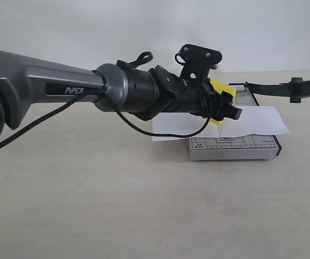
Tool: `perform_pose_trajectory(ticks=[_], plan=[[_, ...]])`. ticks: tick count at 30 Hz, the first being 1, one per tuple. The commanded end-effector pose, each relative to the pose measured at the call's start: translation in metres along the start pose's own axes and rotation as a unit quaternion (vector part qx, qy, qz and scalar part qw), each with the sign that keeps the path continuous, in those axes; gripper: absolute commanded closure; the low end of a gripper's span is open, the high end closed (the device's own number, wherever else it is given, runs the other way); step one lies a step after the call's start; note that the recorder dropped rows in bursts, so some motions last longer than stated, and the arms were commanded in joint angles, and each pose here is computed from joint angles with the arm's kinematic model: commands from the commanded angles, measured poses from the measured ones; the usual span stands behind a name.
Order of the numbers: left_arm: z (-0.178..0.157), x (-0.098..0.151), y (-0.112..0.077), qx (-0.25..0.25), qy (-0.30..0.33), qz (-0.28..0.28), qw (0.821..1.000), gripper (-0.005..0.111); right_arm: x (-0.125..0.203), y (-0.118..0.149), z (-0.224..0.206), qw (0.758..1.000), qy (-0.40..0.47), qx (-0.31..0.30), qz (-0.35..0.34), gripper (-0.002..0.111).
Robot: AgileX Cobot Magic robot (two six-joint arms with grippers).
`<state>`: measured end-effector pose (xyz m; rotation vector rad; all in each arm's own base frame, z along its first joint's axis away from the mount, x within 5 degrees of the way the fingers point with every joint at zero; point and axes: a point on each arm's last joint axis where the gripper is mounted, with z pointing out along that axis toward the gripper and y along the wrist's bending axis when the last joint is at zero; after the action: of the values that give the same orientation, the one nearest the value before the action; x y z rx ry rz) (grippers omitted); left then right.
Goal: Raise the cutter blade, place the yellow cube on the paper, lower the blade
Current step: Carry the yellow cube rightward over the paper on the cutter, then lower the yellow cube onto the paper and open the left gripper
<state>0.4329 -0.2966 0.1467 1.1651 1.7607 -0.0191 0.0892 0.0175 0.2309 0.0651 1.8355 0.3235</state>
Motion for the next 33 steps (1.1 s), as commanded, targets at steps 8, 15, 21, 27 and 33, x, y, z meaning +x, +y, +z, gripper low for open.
perform_pose_trajectory(ticks=[8, 15, 21, 27, 33], plan=[[0.0019, -0.0001, -0.0015, 0.001, -0.001, 0.020, 1.000, 0.102, 0.0002, 0.0000, -0.0001, 1.000, -0.004, -0.001, -0.004, 0.108], [0.0019, -0.0003, -0.0040, 0.015, -0.002, 0.018, 1.000, 0.102, 0.0002, 0.0000, -0.0001, 1.000, -0.004, -0.001, -0.004, 0.108], [0.0018, -0.0003, -0.0053, 0.022, -0.002, 0.018, 1.000, 0.095, 0.0002, 0.0000, -0.0001, 1.000, -0.004, -0.001, -0.004, 0.108], [0.0019, -0.0003, -0.0037, 0.013, -0.001, 0.010, 1.000, 0.071, 0.0002, 0.0000, -0.0001, 1.000, -0.004, -0.001, -0.004, 0.108], [0.0019, -0.0003, -0.0036, 0.012, -0.001, 0.010, 1.000, 0.064, 0.0002, 0.0000, -0.0001, 1.000, -0.004, -0.001, -0.004, 0.108]])
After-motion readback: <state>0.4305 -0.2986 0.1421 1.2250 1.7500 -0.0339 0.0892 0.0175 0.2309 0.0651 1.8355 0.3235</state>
